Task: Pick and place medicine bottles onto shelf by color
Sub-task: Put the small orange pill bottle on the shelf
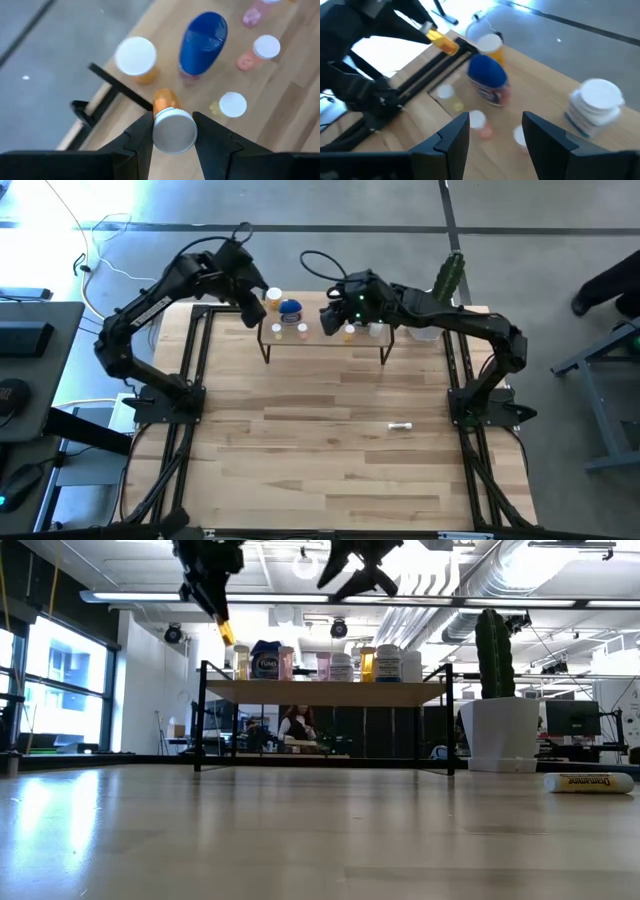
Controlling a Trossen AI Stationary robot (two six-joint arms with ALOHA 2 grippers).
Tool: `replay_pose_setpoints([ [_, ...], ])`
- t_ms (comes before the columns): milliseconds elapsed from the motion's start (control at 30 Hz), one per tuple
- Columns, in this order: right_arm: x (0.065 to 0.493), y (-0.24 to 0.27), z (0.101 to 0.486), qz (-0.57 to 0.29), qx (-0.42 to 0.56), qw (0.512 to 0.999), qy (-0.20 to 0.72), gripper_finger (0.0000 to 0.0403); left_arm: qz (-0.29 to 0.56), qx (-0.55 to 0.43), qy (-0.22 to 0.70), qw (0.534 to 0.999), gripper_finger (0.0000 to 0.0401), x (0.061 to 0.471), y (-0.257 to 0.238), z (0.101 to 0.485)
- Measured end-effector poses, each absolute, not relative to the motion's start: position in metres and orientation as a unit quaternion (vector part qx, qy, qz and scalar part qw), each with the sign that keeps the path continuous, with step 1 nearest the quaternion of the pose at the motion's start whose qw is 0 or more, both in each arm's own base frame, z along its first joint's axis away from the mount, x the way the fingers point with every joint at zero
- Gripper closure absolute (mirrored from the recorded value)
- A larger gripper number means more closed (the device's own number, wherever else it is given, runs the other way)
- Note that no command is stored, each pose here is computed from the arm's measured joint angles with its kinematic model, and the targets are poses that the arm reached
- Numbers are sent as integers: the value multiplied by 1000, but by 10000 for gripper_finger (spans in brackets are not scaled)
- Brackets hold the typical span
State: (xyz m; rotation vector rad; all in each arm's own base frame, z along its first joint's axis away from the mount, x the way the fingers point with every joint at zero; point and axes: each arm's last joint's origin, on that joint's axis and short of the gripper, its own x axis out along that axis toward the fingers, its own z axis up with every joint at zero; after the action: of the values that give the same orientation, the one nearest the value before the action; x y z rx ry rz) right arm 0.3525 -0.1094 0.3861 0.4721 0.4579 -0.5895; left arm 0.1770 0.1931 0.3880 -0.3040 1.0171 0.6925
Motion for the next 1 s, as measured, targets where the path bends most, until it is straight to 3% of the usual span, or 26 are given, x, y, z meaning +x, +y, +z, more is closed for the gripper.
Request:
replay_pose_setpoints([
  [1000,339,-131,377,-269,206,896,287,229,314,-257,541,737,284,213,227,331],
])
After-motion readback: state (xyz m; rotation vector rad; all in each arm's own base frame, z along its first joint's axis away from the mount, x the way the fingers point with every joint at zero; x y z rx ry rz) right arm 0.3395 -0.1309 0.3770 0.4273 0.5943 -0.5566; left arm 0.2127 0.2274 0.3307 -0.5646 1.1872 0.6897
